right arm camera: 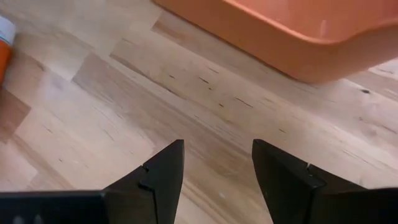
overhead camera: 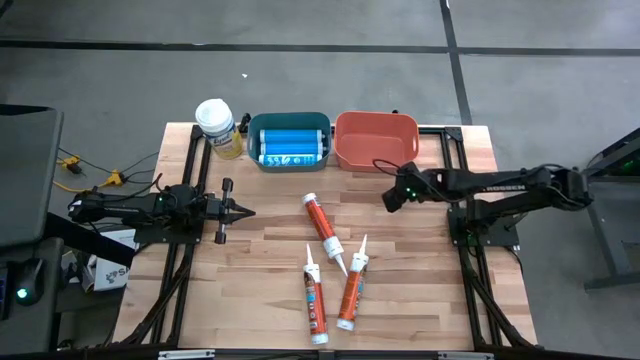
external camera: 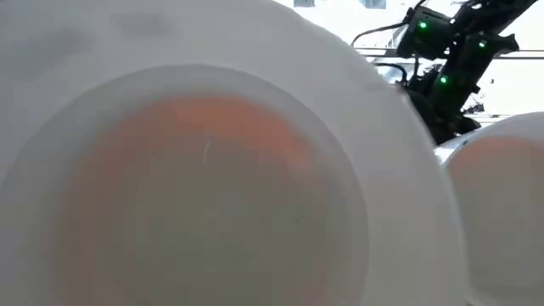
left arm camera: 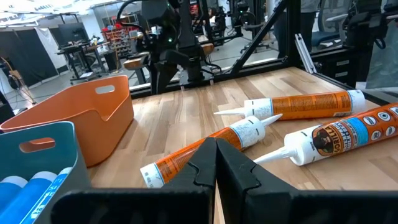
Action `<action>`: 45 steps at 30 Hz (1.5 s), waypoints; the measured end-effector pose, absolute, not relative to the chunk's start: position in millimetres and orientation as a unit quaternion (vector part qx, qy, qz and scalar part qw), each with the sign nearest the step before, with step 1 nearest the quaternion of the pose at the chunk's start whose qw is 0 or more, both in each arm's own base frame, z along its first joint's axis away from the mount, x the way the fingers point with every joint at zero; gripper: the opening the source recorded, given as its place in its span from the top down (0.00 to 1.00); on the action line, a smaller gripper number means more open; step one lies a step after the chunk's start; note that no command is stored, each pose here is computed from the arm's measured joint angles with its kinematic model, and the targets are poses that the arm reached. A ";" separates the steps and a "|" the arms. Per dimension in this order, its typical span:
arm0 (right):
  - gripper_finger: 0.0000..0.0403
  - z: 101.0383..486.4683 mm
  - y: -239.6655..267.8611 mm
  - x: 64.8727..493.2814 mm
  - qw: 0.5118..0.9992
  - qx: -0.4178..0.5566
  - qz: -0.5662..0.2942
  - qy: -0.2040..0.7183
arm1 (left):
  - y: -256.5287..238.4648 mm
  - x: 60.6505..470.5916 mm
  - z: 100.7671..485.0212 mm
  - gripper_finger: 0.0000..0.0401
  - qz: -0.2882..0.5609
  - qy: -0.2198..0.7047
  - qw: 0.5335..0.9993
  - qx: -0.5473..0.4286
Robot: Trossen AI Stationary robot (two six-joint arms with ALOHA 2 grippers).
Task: Pick & place silicon tubes, Sealant and Lysol wipes
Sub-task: Put the right orange sealant into the orange bin
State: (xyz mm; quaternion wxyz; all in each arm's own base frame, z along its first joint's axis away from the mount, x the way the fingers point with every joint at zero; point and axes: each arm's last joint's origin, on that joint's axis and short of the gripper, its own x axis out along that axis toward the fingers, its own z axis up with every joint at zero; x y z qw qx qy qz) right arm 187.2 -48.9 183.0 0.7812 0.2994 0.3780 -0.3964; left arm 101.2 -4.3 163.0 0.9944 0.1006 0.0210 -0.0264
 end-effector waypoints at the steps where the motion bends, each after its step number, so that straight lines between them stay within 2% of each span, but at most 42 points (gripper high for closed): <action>1: 0.54 185.3 -49.1 189.4 0.778 0.298 -0.396 0.385 | -4.3 101.2 163.0 1.00 -0.026 0.021 0.994 0.100; 11: 0.54 216.8 -38.8 233.3 0.776 0.254 -0.349 0.460 | -4.3 101.2 163.0 1.00 -0.026 0.021 0.994 0.101; 18: 0.54 215.9 -7.6 258.4 0.769 0.251 -0.285 0.514 | -4.3 101.2 163.0 1.00 -0.026 0.021 0.994 0.100; 22: 0.54 210.3 22.9 261.3 0.752 0.292 -0.258 0.531 | -4.3 101.2 163.0 1.00 -0.026 0.021 0.994 0.100; 29: 0.54 208.7 77.5 251.1 0.724 0.354 -0.259 0.532 | -4.3 101.2 163.0 1.00 -0.026 0.021 0.994 0.100; 35: 0.53 187.5 119.5 256.5 0.685 0.413 -0.236 0.553 | -4.2 101.2 163.0 1.00 -0.026 0.021 0.994 0.100; 42: 0.40 183.4 154.0 287.4 0.688 0.429 -0.204 0.549 | -4.3 101.2 163.0 1.00 -0.026 0.021 0.994 0.100; 45: 0.33 184.8 160.1 298.1 0.687 0.432 -0.218 0.542 | -4.3 101.2 163.0 1.00 -0.026 0.021 0.994 0.100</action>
